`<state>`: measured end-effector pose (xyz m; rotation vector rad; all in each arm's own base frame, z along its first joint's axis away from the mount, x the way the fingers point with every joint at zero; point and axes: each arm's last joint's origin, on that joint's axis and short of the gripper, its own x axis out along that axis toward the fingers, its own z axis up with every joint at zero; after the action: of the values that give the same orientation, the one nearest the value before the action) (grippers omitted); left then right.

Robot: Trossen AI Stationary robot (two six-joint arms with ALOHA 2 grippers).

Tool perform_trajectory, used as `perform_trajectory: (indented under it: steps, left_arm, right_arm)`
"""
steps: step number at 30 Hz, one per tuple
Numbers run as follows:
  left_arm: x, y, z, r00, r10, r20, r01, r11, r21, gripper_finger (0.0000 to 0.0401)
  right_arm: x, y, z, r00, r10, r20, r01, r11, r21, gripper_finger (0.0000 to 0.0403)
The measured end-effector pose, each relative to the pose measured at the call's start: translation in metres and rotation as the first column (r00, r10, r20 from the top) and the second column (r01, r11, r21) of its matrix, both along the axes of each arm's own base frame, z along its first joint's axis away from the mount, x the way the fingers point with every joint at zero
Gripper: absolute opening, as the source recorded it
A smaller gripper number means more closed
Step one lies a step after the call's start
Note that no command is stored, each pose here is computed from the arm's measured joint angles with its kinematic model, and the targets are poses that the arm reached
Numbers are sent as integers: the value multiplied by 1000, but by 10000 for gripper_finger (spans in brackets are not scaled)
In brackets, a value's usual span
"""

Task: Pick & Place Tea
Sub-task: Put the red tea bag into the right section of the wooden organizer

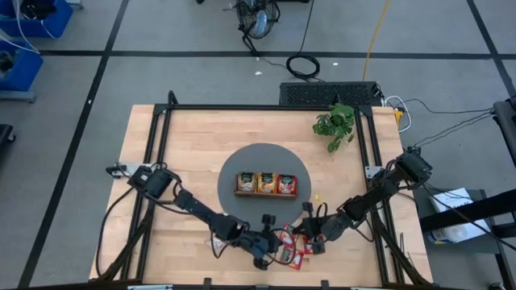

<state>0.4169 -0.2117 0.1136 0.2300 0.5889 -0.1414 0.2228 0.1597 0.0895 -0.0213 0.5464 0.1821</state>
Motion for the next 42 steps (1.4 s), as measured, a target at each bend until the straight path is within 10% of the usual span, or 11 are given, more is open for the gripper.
perform_trajectory:
  steps: [23, 34, 42]
  left_arm:
    - [11, 13, -18, 1000, 7, 2, -7, 999, -37, 10]
    - [12, 21, -27, 997, 48, -53, -50, 997, -54, 10]
    - [16, 27, -47, 995, 61, -77, -67, 995, -74, 10]
  right_arm:
    - [-13, 6, 14, 999, -18, -41, 19, 999, 41, 21]
    - [-18, 5, 34, 999, -36, -25, 39, 992, 120, 98]
    - [-27, -17, 34, 952, -206, -226, 254, 944, 212, 154]
